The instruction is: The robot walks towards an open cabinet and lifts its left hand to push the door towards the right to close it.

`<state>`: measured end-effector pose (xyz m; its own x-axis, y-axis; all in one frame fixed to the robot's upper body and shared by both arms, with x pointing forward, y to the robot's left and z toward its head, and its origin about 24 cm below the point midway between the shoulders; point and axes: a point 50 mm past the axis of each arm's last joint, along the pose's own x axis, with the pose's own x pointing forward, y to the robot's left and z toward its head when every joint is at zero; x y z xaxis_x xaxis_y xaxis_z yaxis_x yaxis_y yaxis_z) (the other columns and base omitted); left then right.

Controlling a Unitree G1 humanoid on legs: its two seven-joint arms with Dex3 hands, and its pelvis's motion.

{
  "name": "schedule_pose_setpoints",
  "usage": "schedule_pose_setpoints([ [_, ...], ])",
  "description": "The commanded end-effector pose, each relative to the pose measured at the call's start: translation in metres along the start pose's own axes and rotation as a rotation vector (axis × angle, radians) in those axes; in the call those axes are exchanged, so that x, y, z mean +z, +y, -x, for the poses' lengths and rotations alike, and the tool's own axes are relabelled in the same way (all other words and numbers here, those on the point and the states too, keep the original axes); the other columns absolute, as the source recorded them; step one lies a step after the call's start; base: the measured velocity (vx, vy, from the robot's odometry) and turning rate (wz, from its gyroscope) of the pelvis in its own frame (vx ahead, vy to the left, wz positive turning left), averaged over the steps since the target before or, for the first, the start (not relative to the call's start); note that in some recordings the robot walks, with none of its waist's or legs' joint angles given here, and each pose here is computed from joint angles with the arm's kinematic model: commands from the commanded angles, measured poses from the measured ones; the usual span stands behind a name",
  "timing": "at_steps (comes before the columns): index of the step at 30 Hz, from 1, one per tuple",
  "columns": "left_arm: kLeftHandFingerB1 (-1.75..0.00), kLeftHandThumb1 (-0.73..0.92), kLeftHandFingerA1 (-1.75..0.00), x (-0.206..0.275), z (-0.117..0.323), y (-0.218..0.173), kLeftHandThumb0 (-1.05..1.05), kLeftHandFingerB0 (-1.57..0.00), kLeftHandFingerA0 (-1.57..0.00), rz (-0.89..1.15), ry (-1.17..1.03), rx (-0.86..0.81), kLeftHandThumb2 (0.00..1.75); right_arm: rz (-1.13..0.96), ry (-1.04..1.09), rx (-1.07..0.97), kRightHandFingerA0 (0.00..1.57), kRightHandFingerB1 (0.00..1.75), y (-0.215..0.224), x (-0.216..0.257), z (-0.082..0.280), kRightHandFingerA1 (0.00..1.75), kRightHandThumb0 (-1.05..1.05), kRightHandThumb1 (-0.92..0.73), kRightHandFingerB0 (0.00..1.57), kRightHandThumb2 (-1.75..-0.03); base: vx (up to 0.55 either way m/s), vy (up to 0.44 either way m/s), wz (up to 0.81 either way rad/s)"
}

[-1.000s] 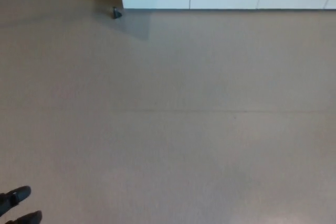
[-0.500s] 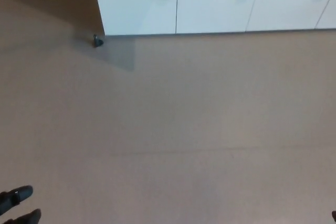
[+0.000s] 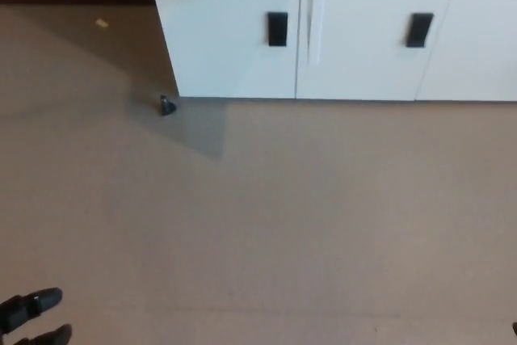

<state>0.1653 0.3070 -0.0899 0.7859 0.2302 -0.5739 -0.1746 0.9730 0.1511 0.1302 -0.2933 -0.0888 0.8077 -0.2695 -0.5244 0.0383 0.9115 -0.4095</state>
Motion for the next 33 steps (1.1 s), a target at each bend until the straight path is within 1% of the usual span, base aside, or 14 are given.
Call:
schedule_pose_setpoints([
  [1,-0.48,0.57,-0.48,0.0029,0.0005,0.0073,-0.24,-0.61,-0.69,-0.025,-0.01,0.023,0.57,0.029,0.012,-0.005,0.6,0.39,-0.0009,-0.0033,0.0015,0.44,-0.32,-0.68,0.48,-0.6,0.34,-0.09,-0.09],
  [8,-0.47,0.58,-0.47,0.0065,-0.0013,0.0067,-0.25,-0.59,-0.66,-0.036,-0.021,0.01,0.57,0.037,0.003,-0.011,0.61,0.4,-0.0021,0.0,-0.0013,0.45,-0.32,-0.68,0.48,-0.6,0.38,-0.04,-0.26],
  [9,-0.47,0.58,-0.48,0.0065,-0.001,0.007,-0.25,-0.61,-0.69,-0.042,-0.024,0.01,0.57,0.042,0.004,-0.01,0.61,0.4,-0.0016,-0.0009,-0.0018,0.45,-0.32,-0.68,0.5,-0.59,0.41,0.131,0.15],
  [10,-0.57,0.47,-0.61,0.0062,-0.0007,0.007,-0.34,-0.52,-0.64,-0.057,-0.024,0.009,0.8,0.049,0.004,-0.009,0.64,0.4,-0.0017,-0.0015,-0.0016,0.46,-0.33,-0.68,0.52,-0.59,0.49,0.152,0.29],
  [12,-0.57,0.47,-0.61,0.0058,-0.0004,0.007,-0.34,-0.52,-0.64,-0.073,-0.024,0.008,0.8,0.057,0.003,-0.008,0.64,0.4,-0.0019,-0.002,-0.0014,0.46,-0.33,-0.68,0.52,-0.59,0.54,0.173,-0.34],
  [14,-0.58,0.46,-0.62,0.0047,0.0003,0.007,-0.34,-0.53,-0.66,-0.065,-0.026,0.006,0.79,0.064,0.003,-0.007,0.64,0.41,-0.0013,-0.0026,-0.0008,0.46,-0.32,-0.68,0.52,-0.59,0.47,0.188,0.02],
  [21,-0.59,0.47,-0.63,0.0049,0.0004,0.0051,-0.32,-0.56,-0.66,-0.069,-0.032,0.002,0.81,0.061,0.003,0.0,0.61,0.41,-0.0016,-0.0034,-0.0012,0.46,-0.3,-0.69,0.5,-0.6,0.4,0.126,0.12],
  [22,-0.48,0.56,-0.48,0.0049,0.0005,0.0048,-0.26,-0.64,-0.71,-0.068,-0.034,-0.001,0.56,0.064,0.003,0.0,0.64,0.41,-0.0016,-0.0032,-0.0012,0.46,-0.32,-0.7,0.52,-0.59,0.12,-0.177,0.2],
  [23,-0.48,0.56,-0.48,0.0048,0.0005,0.0046,-0.26,-0.64,-0.71,-0.068,-0.036,-0.003,0.56,0.067,0.002,0.001,0.64,0.41,-0.0016,-0.0031,-0.0013,0.46,-0.32,-0.7,0.52,-0.59,0.12,-0.177,0.2],
  [24,-0.47,0.57,-0.47,0.0048,0.001,0.0049,-0.3,-0.63,-0.71,-0.073,-0.039,-0.005,0.56,0.067,0.002,0.003,0.64,0.4,-0.0013,-0.0032,-0.0013,0.46,-0.32,-0.69,0.51,-0.59,0.19,-0.189,-0.3],
  [28,-0.47,0.57,-0.47,0.0047,0.0014,0.0048,-0.29,-0.64,-0.72,-0.086,-0.038,-0.003,0.56,0.071,0.0,0.005,0.63,0.41,-0.0009,-0.0036,-0.0012,0.46,-0.32,-0.68,0.51,-0.6,0.23,-0.185,0.13],
  [29,-0.58,0.48,-0.62,0.0048,0.0016,0.0046,-0.36,-0.55,-0.66,-0.091,-0.04,-0.01,0.8,0.076,0.0,0.005,0.63,0.41,-0.0008,-0.0036,-0.0013,0.46,-0.33,-0.68,0.51,-0.6,0.15,-0.143,-0.03],
  [32,-0.59,0.47,-0.62,0.0069,0.001,0.0048,-0.34,-0.57,-0.66,-0.098,-0.047,-0.015,0.81,0.093,-0.003,0.007,0.64,0.41,0.0,-0.0014,-0.0038,0.47,-0.33,-0.68,0.51,-0.6,0.14,-0.092,0.0],
  [33,-0.47,0.58,-0.47,0.0069,0.001,0.0046,-0.29,-0.65,-0.7,-0.099,-0.048,-0.018,0.56,0.094,-0.001,0.008,0.63,0.4,0.0005,-0.0012,-0.004,0.45,-0.33,-0.69,0.52,-0.6,0.16,-0.047,-0.03],
])
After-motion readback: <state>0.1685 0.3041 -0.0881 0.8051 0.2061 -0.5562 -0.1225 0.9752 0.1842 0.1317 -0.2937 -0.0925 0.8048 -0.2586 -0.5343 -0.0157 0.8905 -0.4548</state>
